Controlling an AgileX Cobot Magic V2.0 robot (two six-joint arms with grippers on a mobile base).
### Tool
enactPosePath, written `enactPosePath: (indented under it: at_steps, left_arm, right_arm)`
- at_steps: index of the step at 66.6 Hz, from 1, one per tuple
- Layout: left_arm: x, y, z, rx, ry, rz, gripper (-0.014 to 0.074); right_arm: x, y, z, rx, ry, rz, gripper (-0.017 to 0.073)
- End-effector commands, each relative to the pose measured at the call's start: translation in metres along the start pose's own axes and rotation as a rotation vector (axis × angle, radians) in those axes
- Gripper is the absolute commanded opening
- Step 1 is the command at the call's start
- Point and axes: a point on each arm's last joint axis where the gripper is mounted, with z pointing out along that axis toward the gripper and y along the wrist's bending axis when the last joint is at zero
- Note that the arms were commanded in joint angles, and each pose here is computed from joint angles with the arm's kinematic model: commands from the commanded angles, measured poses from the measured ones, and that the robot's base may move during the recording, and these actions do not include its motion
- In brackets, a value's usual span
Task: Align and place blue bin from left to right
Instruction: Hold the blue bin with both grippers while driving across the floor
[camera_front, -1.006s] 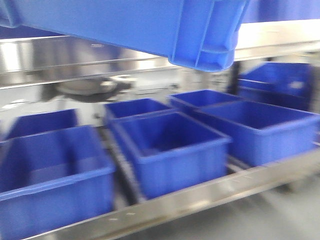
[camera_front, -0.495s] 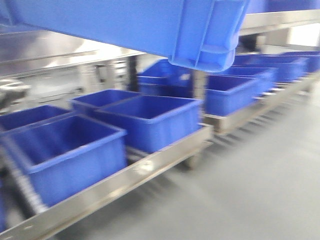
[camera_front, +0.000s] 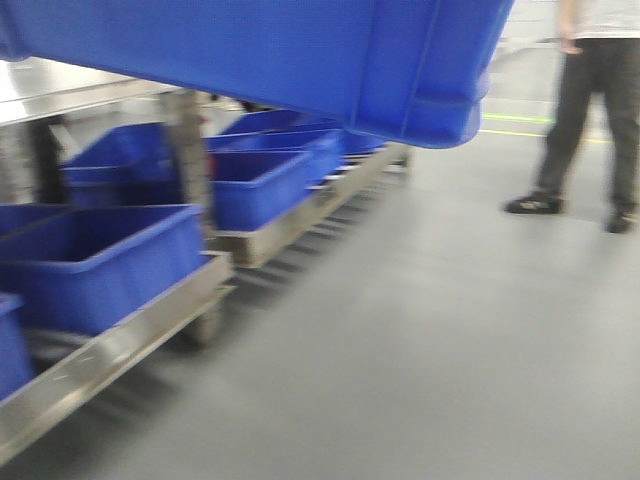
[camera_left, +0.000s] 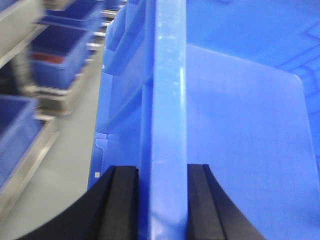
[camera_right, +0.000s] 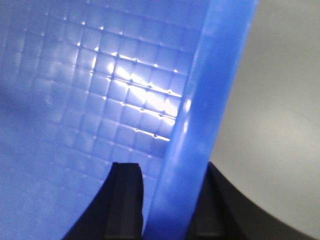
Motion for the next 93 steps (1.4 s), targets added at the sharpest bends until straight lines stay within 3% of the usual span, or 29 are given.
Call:
enactPosePath:
  at_steps: [1,93]
  left_arm:
    - [-0.0257,-0.0038,-0.0141,0.030,-0.248,-0.019,-0.0111]
    - [-0.0257,-0.0038,-0.0141,0.030,-0.248,-0.019,-0.0111]
  right_arm:
    - [-0.0054,0.0038,-0.0158,-0.027,-0.086,-0.041,-0.0070]
    - [-0.0054,0.0038,-0.0158,-0.027,-0.086,-0.041,-0.0070]
